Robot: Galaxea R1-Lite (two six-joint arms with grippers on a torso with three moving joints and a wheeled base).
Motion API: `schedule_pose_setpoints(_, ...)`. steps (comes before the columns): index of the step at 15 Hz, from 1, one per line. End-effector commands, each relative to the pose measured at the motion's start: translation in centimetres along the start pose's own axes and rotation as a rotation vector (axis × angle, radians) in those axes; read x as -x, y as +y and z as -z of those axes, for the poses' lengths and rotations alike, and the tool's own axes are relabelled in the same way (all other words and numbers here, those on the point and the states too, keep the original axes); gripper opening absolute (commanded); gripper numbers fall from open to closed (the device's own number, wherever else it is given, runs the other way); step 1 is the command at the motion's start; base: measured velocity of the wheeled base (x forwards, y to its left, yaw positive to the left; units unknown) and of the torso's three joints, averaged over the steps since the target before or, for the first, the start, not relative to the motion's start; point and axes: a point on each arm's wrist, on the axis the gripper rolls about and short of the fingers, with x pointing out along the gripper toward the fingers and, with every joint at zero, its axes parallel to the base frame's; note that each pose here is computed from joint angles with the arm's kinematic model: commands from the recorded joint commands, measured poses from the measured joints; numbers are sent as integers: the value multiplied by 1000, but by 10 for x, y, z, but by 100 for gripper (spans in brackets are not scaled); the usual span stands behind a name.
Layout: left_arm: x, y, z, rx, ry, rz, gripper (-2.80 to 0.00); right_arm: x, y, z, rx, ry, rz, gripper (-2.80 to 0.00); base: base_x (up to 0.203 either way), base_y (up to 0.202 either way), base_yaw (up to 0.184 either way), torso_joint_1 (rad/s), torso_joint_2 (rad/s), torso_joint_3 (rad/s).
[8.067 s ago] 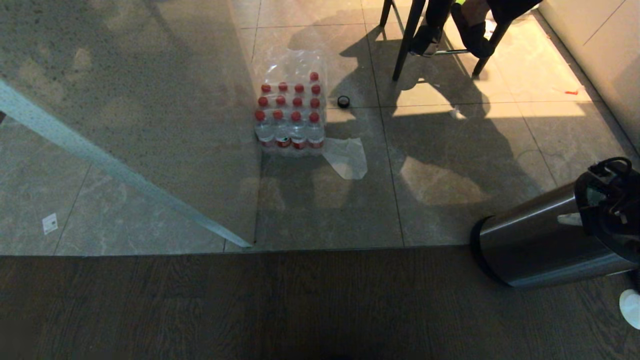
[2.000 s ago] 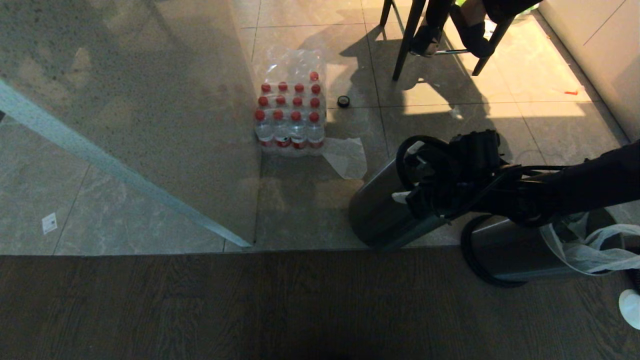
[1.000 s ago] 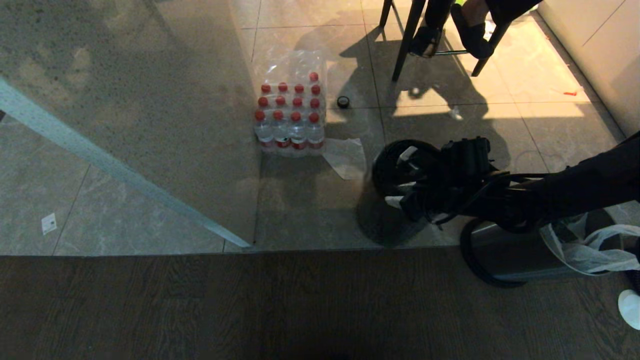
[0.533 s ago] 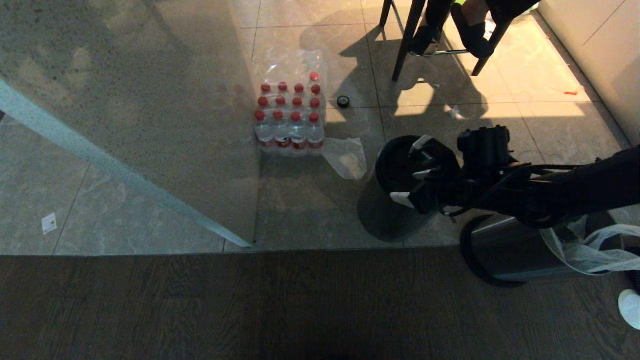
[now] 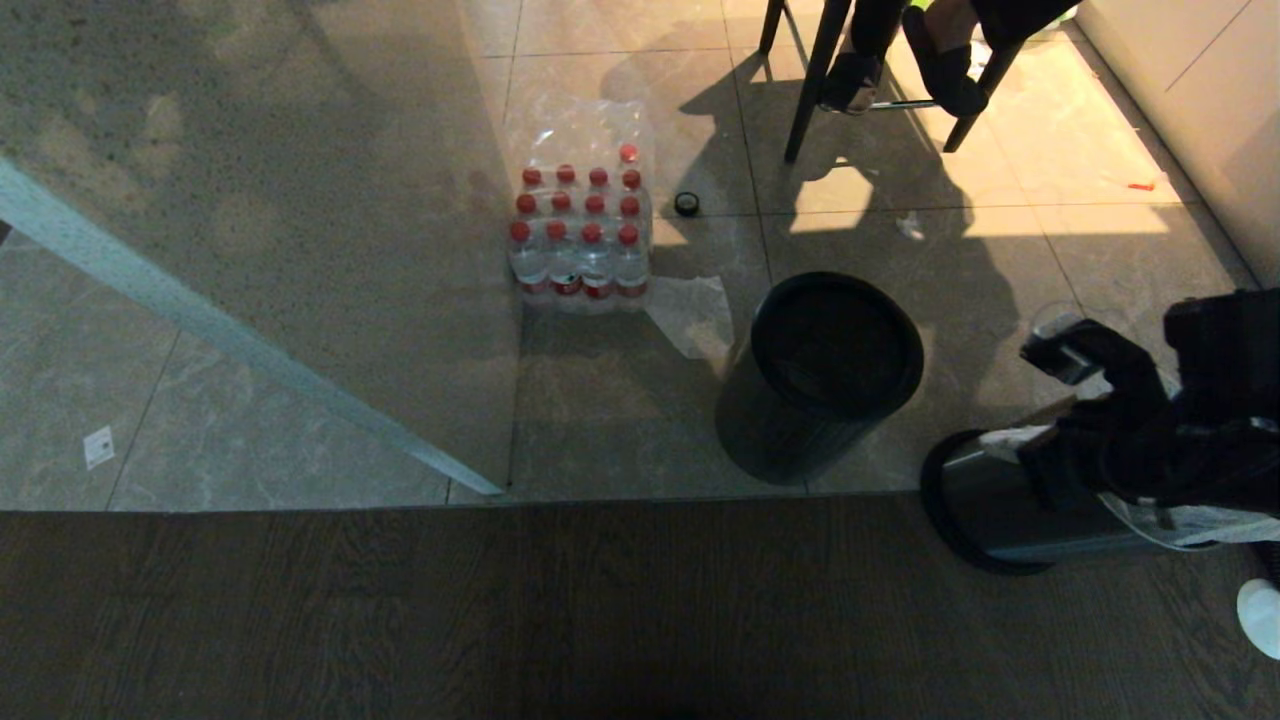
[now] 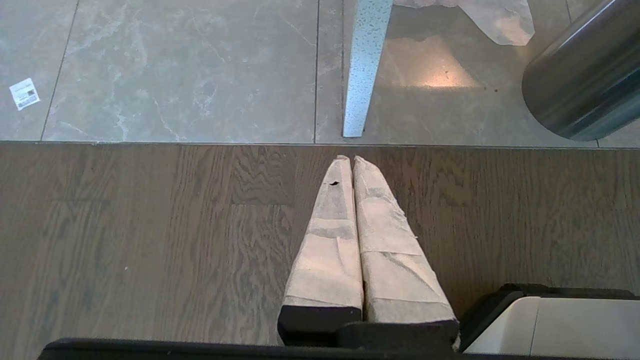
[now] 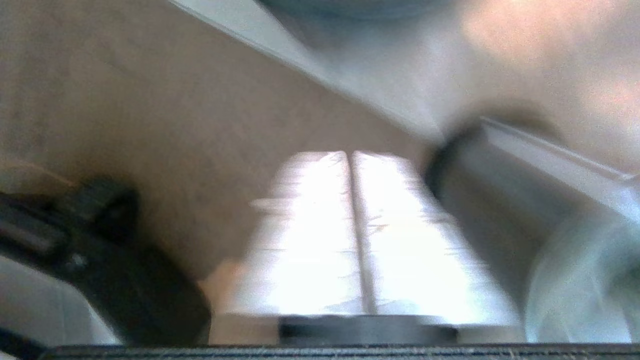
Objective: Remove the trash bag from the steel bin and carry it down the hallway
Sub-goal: Pick up the trash bag
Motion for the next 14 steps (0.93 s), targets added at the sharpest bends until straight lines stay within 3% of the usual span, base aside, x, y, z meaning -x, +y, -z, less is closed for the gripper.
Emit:
schedule_pose_setpoints(1, 0, 0, 0, 0, -1, 0, -280, 49, -22, 19, -71, -18, 157, -280, 0, 0, 0, 0, 0, 0)
schedule_pose_setpoints(4, 0, 0, 0, 0, -1, 0, -280, 86, -30, 41, -202, 13, 283, -280, 0, 0, 0, 0, 0, 0)
schedule_pose_setpoints(9, 0, 0, 0, 0, -1, 0, -280, 111, -48, 98, -457, 176, 511, -280, 0, 0, 0, 0, 0, 0)
schedule_pose_setpoints(10, 0, 0, 0, 0, -1, 0, -280, 111, -56, 105, -515, 195, 543, 0, 0, 0, 0, 0, 0, 0)
schedule_pose_setpoints(14, 0, 0, 0, 0, -1, 0, -280, 103, -92, 129, -701, 253, 628, 0, 0, 0, 0, 0, 0, 0)
